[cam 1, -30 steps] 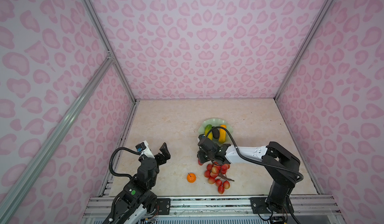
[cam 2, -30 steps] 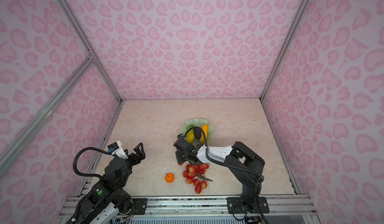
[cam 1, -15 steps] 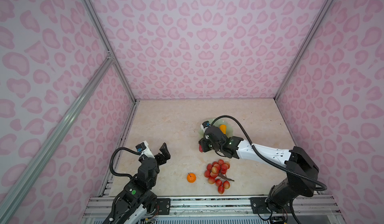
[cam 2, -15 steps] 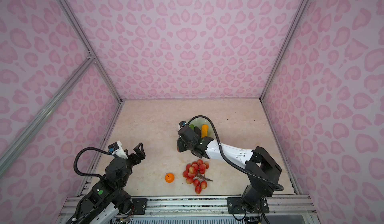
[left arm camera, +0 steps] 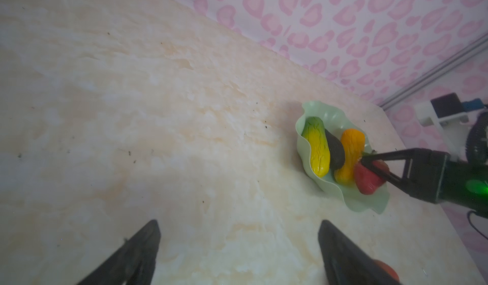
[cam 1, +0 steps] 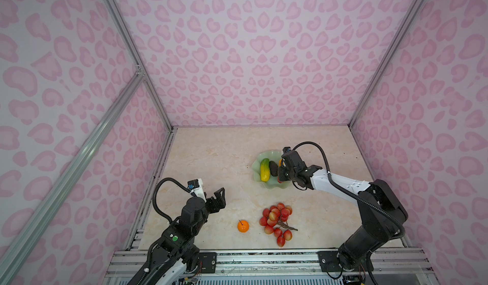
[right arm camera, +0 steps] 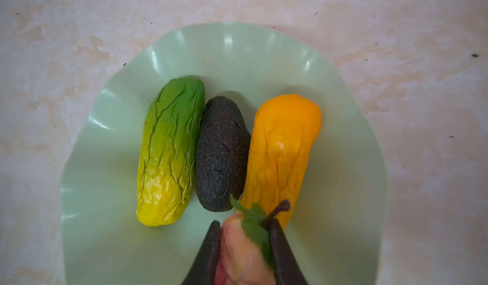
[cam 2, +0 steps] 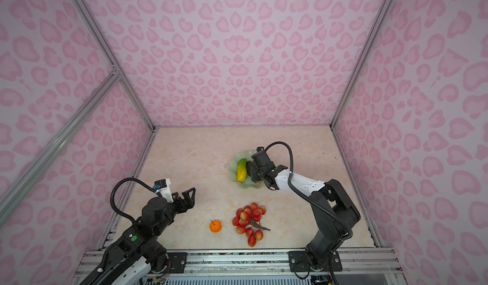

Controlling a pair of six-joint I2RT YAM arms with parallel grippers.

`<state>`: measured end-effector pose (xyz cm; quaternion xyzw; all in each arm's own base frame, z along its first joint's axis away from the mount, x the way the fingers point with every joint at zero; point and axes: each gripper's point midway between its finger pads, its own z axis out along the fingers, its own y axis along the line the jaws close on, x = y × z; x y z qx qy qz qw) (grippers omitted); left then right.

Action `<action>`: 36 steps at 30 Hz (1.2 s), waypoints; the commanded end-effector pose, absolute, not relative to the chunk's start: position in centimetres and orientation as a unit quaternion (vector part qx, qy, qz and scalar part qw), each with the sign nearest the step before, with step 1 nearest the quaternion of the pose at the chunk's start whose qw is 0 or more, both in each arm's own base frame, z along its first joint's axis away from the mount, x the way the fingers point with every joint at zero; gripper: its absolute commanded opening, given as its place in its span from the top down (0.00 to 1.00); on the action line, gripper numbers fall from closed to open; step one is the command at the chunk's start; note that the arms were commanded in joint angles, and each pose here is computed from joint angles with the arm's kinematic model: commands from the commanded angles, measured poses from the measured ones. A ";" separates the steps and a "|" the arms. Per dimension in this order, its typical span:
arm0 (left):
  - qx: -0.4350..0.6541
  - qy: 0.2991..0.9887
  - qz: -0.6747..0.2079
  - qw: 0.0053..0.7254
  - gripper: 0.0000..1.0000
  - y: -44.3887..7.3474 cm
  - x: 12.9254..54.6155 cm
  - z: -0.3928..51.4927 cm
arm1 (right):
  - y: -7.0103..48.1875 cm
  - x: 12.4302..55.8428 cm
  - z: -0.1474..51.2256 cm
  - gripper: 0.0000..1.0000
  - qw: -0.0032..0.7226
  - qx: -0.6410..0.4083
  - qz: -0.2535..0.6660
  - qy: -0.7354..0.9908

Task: Place and organize the fake fruits in the fruit bowl
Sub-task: 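Set the strawberry in the bowl while the left gripper reaches for the orange, then grasp the orange with the left gripper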

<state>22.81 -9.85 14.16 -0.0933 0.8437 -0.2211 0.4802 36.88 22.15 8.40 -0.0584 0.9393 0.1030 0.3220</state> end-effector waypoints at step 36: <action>0.083 0.911 -0.309 0.259 0.22 -20.0 14.0 4.9 | 18.7 35.6 15.6 0.16 0.415 -0.034 0.101 0.903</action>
